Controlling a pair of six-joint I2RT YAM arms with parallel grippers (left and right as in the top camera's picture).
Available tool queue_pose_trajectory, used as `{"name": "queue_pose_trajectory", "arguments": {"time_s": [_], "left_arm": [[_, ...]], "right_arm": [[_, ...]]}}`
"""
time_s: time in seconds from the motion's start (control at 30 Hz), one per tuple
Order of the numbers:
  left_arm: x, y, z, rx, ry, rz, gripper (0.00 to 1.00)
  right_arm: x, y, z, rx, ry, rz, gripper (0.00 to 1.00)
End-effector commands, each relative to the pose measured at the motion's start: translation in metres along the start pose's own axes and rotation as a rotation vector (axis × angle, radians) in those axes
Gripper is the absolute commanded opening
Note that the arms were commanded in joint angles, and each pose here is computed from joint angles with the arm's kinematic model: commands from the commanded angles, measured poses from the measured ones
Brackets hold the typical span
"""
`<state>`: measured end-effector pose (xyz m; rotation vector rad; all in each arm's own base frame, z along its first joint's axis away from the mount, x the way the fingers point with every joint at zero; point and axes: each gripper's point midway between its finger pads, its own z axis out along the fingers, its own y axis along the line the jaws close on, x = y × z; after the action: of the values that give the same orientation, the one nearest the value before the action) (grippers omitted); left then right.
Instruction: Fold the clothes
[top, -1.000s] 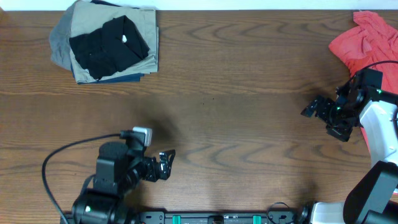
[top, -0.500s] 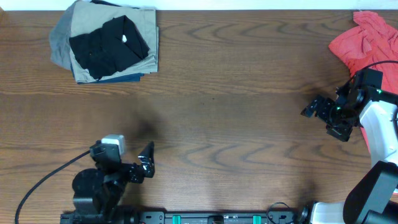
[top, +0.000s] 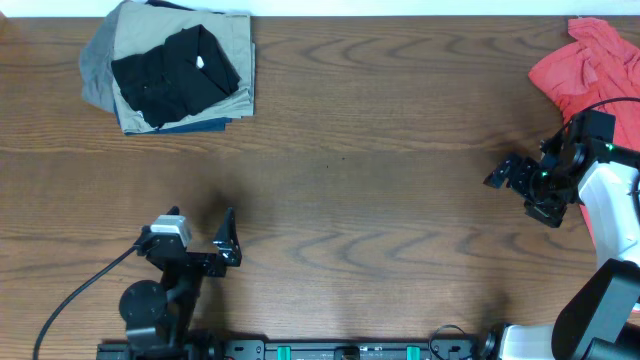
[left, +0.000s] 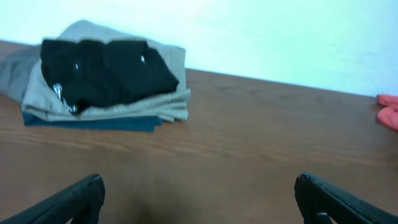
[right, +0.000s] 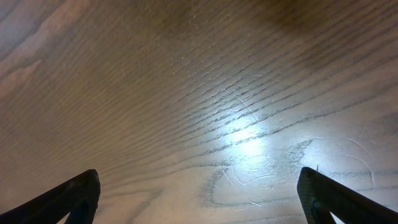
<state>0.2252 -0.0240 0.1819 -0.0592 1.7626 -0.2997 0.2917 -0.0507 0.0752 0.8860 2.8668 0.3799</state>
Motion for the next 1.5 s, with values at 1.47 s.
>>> {"name": "queue_pose_trajectory", "arguments": {"time_s": [1.47], "left_arm": [[0.034, 0.007, 0.024, 0.029, -0.053, 0.073, 0.98]], "right_arm": [[-0.005, 0.001, -0.005, -0.002, -0.018, 0.006, 0.99]]}}
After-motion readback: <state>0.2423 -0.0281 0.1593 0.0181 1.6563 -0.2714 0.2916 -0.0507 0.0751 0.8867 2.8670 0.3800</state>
